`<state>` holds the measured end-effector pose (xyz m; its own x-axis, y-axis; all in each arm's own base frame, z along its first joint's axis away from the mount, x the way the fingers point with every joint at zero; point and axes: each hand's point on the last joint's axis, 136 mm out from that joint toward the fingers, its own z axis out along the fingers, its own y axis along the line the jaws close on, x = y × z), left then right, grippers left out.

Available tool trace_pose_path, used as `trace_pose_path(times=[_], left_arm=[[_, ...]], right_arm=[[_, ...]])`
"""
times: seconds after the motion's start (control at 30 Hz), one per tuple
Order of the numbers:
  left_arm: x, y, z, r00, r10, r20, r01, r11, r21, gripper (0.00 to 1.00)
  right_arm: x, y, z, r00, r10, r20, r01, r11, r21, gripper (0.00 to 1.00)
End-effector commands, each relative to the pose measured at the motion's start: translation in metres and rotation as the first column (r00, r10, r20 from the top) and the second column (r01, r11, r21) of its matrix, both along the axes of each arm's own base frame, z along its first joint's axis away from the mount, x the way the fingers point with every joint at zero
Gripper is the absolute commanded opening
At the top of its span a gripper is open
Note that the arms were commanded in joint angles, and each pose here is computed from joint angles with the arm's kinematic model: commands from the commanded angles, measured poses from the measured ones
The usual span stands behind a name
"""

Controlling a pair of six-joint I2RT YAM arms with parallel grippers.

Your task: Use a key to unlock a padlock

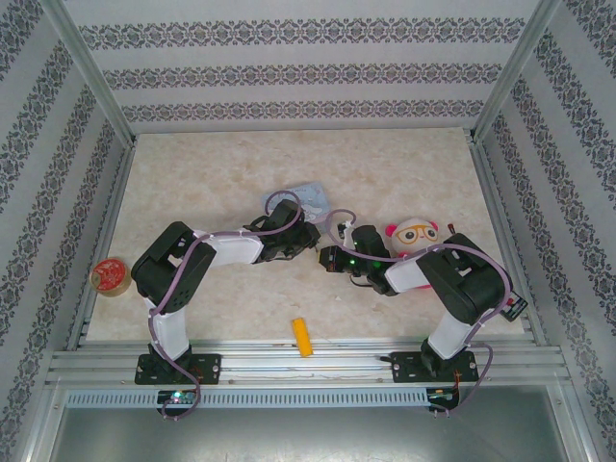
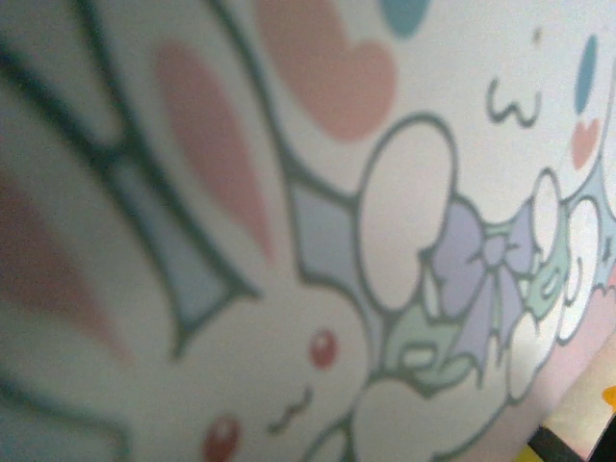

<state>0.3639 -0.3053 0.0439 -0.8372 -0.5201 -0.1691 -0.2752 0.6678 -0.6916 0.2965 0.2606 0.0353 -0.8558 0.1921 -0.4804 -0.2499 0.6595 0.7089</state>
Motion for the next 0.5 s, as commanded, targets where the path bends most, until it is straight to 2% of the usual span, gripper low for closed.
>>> trace_pose_path(times=[0.0,0.47], left_arm=[[-0.0155,-0.0087,-0.0012,0.997,-0.037,-0.073,0.032,0.998,-0.063,0.0],[-0.0221,-0.0114,0.0021,0.993,-0.055,-0.101,0.047,0.995,-0.084,0.0]], right_arm=[[0.0253,0.0003,0.03,0.994,-0.039,0.104,0.034,0.999,0.042,0.0],[0.0318,-0.0045,0.0356,0.991,-0.051,0.124,0.048,0.999,0.025,0.0]])
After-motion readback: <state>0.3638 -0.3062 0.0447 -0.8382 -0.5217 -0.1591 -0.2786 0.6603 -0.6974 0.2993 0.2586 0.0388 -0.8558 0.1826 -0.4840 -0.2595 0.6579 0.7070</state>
